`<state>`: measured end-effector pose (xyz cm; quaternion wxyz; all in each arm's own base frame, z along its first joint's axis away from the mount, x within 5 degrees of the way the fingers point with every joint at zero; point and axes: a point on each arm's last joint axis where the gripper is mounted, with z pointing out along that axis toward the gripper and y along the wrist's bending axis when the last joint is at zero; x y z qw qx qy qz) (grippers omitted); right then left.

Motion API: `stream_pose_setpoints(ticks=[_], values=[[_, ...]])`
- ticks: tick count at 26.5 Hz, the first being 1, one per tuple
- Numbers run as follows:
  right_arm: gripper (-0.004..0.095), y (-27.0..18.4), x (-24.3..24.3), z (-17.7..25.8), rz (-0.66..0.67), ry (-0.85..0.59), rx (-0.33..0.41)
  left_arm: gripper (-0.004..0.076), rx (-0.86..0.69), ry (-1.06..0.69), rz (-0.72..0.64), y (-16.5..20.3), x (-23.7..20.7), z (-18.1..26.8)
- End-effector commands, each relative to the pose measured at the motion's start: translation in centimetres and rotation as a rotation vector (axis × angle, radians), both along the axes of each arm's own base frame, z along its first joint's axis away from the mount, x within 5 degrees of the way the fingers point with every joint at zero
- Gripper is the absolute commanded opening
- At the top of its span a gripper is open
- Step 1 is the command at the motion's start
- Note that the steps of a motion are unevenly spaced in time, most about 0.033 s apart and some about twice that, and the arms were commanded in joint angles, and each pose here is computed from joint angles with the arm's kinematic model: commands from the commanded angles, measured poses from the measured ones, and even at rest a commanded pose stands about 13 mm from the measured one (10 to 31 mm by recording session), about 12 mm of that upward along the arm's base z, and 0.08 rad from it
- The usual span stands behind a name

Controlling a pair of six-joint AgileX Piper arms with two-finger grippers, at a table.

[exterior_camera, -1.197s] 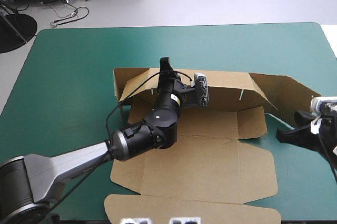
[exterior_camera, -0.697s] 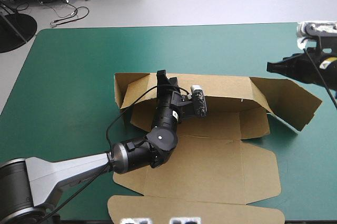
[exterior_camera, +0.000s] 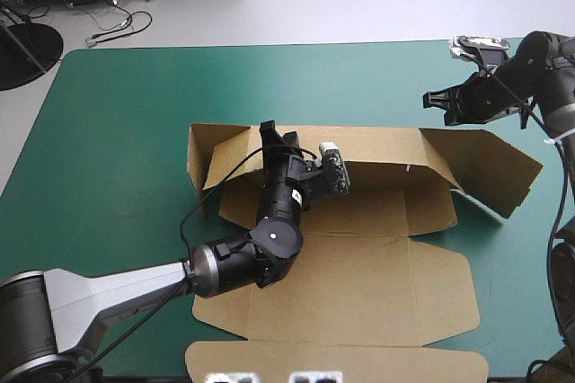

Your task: Fold the box

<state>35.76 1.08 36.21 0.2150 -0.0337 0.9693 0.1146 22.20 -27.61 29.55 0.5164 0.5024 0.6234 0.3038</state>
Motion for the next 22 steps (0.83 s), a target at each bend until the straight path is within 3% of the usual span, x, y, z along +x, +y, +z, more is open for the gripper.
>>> stream_pose_setpoints(ticks=[1, 13, 22], values=[[-0.0015, 0.2, -1.2, 2.2, 0.001, -0.058, 0.009, -0.001, -0.075, -0.065, 0.036, 0.7, -0.3, 2.4], [-0.002, -0.9, -3.4, 0.2, -0.013, 0.018, 0.043, -0.001, -0.122, -0.065, 0.075, 1.0, -0.3, 2.5], [-0.002, -3.3, -6.3, -1.5, -0.026, 0.058, 0.057, -0.001, -0.306, -0.036, 0.11, 0.9, -0.3, 2.4]])
